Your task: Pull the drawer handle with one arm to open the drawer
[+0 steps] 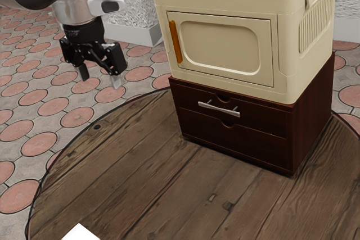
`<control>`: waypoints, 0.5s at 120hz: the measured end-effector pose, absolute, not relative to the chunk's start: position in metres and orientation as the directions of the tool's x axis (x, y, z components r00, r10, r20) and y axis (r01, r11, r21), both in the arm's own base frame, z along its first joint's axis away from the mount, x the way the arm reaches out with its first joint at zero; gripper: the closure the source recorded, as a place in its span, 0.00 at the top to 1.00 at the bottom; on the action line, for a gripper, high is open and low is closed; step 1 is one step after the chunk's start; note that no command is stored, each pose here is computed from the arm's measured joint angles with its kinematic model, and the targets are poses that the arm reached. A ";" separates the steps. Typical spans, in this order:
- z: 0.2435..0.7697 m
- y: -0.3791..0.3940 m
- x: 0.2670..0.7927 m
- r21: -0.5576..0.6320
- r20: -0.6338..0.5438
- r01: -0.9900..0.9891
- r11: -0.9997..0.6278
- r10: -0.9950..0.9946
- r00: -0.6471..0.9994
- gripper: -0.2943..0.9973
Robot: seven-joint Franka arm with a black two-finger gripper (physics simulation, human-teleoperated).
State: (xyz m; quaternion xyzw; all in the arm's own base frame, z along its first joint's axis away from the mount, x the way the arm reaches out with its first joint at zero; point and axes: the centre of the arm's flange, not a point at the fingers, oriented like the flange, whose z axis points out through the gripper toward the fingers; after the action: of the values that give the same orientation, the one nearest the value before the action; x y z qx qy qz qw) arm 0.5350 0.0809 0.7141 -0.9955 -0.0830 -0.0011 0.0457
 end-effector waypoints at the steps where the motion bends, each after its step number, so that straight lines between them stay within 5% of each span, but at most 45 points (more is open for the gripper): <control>1: 0.714 0.081 0.535 -0.091 0.010 0.165 -0.982 0.165 0.986 0.77; 18: 0.715 0.077 0.535 -0.091 0.011 0.160 -0.983 0.160 0.987 0.77; 34: 0.808 0.068 0.498 -0.080 0.193 0.171 -0.982 0.153 0.969 0.77; 60: 0.808 0.061 0.496 -0.080 0.170 0.159 -0.984 0.143 0.975 0.77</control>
State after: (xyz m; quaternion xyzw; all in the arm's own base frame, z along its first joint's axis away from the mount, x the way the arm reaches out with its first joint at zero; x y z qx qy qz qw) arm 0.4958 0.0608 0.8081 -0.9926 -0.0761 -0.0821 0.0465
